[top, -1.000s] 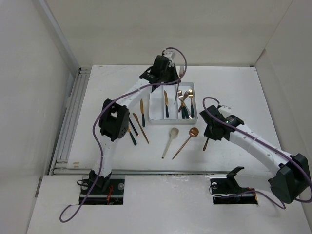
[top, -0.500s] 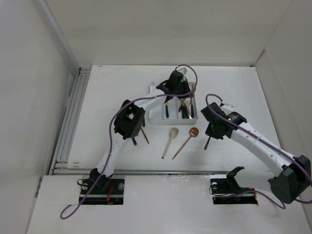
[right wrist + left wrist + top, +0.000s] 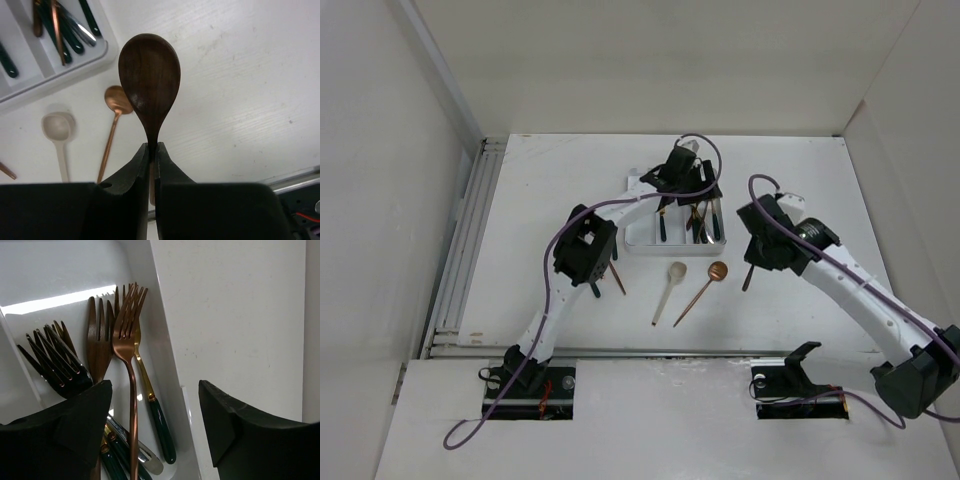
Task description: Sort the eating utensils into containers
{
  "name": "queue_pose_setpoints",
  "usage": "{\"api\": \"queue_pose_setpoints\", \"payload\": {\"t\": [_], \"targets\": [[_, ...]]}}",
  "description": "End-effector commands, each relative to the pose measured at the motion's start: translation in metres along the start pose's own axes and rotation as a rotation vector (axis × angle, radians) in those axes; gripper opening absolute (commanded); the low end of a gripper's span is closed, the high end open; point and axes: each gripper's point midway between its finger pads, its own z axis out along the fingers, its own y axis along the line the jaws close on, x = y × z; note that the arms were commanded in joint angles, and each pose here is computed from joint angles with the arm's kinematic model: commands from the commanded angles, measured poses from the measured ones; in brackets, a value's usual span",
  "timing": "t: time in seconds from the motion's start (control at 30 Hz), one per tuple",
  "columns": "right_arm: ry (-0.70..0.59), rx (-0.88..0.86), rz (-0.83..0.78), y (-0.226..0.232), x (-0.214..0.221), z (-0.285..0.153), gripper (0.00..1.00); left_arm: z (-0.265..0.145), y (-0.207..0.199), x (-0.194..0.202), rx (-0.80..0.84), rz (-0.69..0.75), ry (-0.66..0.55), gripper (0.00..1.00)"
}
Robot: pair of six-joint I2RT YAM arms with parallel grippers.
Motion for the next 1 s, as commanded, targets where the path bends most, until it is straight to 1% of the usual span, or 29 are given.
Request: {"api": "queue_pose_setpoints", "payload": {"t": [0.0, 0.07, 0.1, 0.13, 0.17, 0.2, 0.3, 0.33, 0.37, 0.4, 0.43, 0.47, 0.5, 0.53, 0.57, 0.6, 0.63, 0.67, 0.73, 0.8, 0.97], "targets": [[-0.101, -0.029, -0.068, 0.014, -0.036, -0.015, 0.0, -0.065, -0.06, -0.083, 0.081, 0.048, -0.18, 0.67], [-0.144, -0.09, -0.091, 0.033, -0.057, -0.023, 0.0, -0.087, -0.057, -0.11, 0.055, 0.073, -0.23, 0.69], [-0.164, -0.126, -0.144, 0.049, -0.066, -0.02, 0.0, -0.115, -0.061, -0.143, 0.051, 0.085, -0.302, 0.69], [-0.161, -0.176, -0.165, 0.063, -0.069, -0.021, 0.0, -0.131, -0.053, -0.164, 0.003, 0.094, -0.36, 0.69], [-0.182, -0.226, -0.172, 0.08, -0.08, -0.025, 0.0, -0.147, -0.045, -0.176, -0.038, 0.098, -0.382, 0.7], [-0.197, -0.268, -0.228, 0.103, -0.085, -0.016, 0.0, -0.18, -0.028, -0.207, -0.095, 0.111, -0.46, 0.7], [-0.217, -0.389, -0.269, 0.151, -0.098, -0.015, 0.0, -0.238, 0.011, -0.245, -0.227, 0.107, -0.545, 0.73], [-0.206, -0.407, -0.303, 0.173, -0.095, 0.001, 0.0, -0.275, 0.038, -0.265, -0.298, 0.104, -0.597, 0.75], [-0.19, -0.456, -0.33, 0.192, -0.091, 0.002, 0.0, -0.297, 0.059, -0.273, -0.365, 0.096, -0.626, 0.77], [-0.19, -0.475, -0.36, 0.215, -0.095, 0.016, 0.0, -0.323, 0.073, -0.273, -0.416, 0.095, -0.643, 0.79], [-0.178, -0.495, -0.391, 0.23, -0.09, 0.019, 0.0, -0.334, 0.093, -0.279, -0.473, 0.093, -0.654, 0.81], [-0.173, -0.506, -0.417, 0.244, -0.088, 0.024, 0.0, -0.371, 0.125, -0.282, -0.578, 0.071, -0.694, 0.88], [-0.205, -0.542, -0.427, 0.265, -0.098, 0.013, 0.0, -0.388, 0.141, -0.281, -0.642, 0.087, -0.701, 0.92], [-0.199, -0.544, -0.447, 0.277, -0.095, 0.018, 0.0, -0.403, 0.156, -0.278, -0.701, 0.08, -0.711, 0.95], [-0.163, -0.516, -0.476, 0.286, -0.084, 0.043, 0.0, -0.421, 0.178, -0.266, -0.782, 0.048, -0.709, 1.0], [-0.157, -0.532, -0.506, 0.297, -0.078, 0.043, 0.0, -0.439, 0.195, -0.261, -0.889, 0.031, -0.725, 1.0], [-0.171, -0.562, -0.504, 0.31, -0.081, 0.036, 0.0, -0.446, 0.207, -0.251, -0.943, 0.027, -0.695, 1.0], [-0.173, -0.575, -0.503, 0.321, -0.078, 0.048, 0.0, -0.444, 0.216, -0.237, -0.97, 0.021, -0.66, 1.0], [-0.178, -0.595, -0.482, 0.331, -0.075, 0.058, 0.0, -0.447, 0.238, -0.217, -1.031, 0.01, -0.589, 1.0], [-0.193, -0.598, -0.438, 0.342, -0.074, 0.07, 0.0, -0.443, 0.25, -0.192, -1.056, 0.002, -0.519, 1.0], [-0.145, -0.522, -0.384, 0.342, -0.056, 0.109, 0.0, -0.417, 0.268, -0.136, -1.033, -0.093, -0.348, 1.0]]}}
